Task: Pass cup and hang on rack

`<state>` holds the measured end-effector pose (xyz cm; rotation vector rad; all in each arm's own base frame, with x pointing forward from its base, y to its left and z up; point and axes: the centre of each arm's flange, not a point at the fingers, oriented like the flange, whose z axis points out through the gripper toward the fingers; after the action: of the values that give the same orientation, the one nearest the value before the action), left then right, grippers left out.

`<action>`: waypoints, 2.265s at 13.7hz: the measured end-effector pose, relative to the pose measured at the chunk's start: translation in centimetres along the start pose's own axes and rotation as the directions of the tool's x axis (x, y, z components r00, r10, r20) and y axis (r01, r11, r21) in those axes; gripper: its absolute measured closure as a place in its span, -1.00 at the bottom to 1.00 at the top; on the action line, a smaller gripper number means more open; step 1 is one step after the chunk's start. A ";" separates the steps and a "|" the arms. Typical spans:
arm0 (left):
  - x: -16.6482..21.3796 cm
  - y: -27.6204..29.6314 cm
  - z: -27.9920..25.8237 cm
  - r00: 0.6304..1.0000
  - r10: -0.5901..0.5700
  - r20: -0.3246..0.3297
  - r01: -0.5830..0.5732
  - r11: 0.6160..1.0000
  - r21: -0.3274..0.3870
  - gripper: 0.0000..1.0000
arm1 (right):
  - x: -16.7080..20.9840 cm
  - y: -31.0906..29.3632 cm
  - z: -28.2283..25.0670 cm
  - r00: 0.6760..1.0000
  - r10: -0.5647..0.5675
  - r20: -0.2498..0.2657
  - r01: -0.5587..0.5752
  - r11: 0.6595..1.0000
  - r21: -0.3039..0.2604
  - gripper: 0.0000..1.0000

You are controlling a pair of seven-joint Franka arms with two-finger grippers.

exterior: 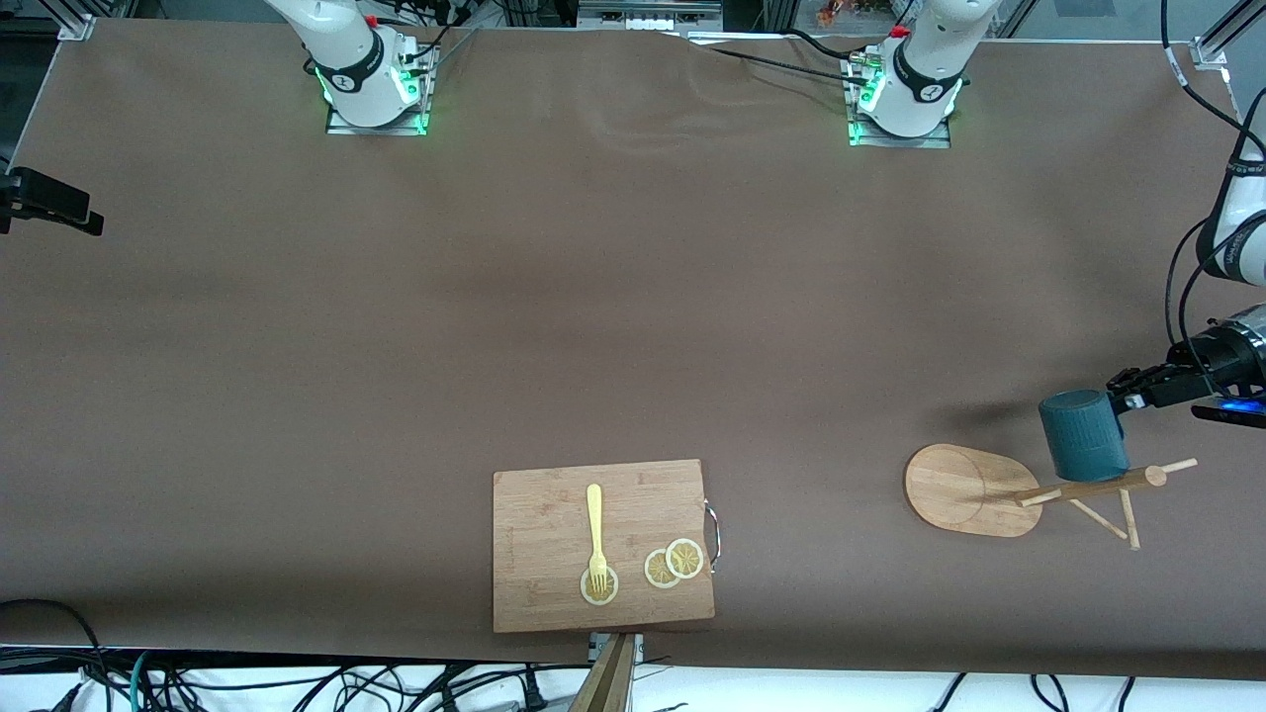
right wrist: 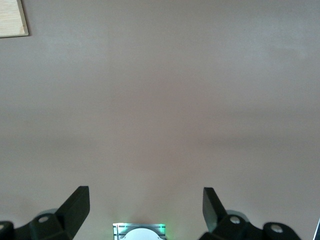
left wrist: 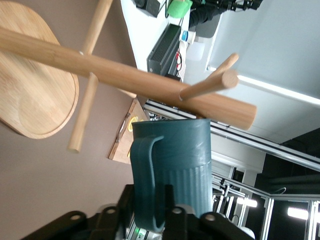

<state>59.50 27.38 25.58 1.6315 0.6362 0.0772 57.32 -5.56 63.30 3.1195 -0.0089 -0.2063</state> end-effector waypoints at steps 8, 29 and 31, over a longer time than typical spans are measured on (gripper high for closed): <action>1.3 4.0 -4.4 0.988 0.148 0.032 -0.151 0.951 0.269 -1.00 | 0.0 0.1 0.0 1.000 0.002 -0.004 -0.002 1.000 0.000 -1.00; -27.1 35.7 11.9 0.948 0.217 0.234 -0.278 0.201 0.939 -1.00 | 0.0 0.4 0.0 1.000 0.006 -0.006 -0.006 1.000 0.000 -1.00; -28.5 36.2 13.4 0.935 0.234 0.266 -0.310 0.175 0.935 -1.00 | 0.0 0.4 0.0 1.000 0.006 -0.006 -0.006 1.000 0.000 -1.00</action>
<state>53.81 1.83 65.77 3.0234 0.2669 -0.1656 57.35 -5.92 63.35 3.1193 -0.0180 -0.1971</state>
